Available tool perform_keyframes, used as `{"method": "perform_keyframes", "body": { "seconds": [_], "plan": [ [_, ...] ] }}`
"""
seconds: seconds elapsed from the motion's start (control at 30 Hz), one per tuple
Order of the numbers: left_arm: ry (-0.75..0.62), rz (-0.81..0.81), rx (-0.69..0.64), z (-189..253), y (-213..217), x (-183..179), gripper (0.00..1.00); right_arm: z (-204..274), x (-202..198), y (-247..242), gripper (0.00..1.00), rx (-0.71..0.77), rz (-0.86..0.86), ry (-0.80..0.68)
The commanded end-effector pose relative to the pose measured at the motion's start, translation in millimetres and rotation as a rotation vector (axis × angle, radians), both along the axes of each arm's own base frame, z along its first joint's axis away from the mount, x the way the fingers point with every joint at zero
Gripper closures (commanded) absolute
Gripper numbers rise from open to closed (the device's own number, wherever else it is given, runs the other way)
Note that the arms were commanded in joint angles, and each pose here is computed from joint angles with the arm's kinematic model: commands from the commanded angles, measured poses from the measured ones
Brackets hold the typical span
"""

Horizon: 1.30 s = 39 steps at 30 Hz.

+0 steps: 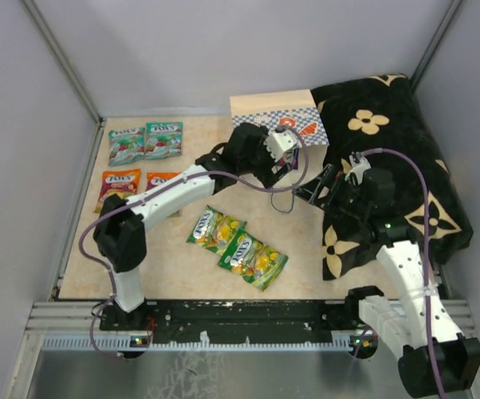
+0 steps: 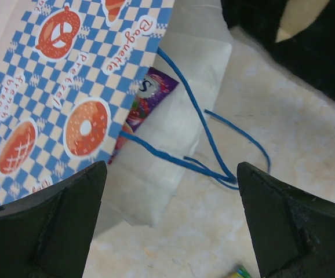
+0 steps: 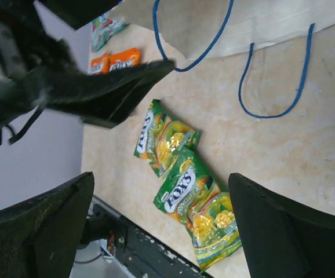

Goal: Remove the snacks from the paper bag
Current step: Take out the snack from the paper bag.

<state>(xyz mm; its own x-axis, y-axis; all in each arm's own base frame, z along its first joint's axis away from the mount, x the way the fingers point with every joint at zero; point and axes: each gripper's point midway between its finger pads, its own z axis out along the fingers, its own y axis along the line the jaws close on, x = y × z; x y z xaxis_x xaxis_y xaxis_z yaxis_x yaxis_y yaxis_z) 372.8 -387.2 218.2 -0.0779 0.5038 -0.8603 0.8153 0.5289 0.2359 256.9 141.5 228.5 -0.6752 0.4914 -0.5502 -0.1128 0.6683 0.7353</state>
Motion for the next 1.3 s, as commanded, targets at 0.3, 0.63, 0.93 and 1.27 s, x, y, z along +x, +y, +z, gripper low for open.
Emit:
{"method": "perform_keyframes", "body": {
  "seconds": [0.3, 0.63, 0.93, 1.27],
  "plan": [
    [-0.310, -0.024, 0.311, 7.3, 12.2, 46.2, 0.00, 6.3, 8.7, 14.6, 0.01, 0.194, 0.071, 0.002],
    [-0.382, -0.013, 0.313, 33.0, 51.8, 21.0, 0.00, -0.1, 17.4, 15.0, 0.01, 0.186, 0.074, 0.010],
    [-0.485, -0.100, 0.205, 62.6, 67.7, 14.6, 0.00, -5.7, 17.2, 17.4, 0.01, 0.198, 0.089, 0.016],
    [-0.642, -0.209, 0.332, 29.3, 30.0, 36.2, 0.00, -1.2, 14.5, 15.1, 0.01, 0.199, 0.085, 0.006]
  ]
}}
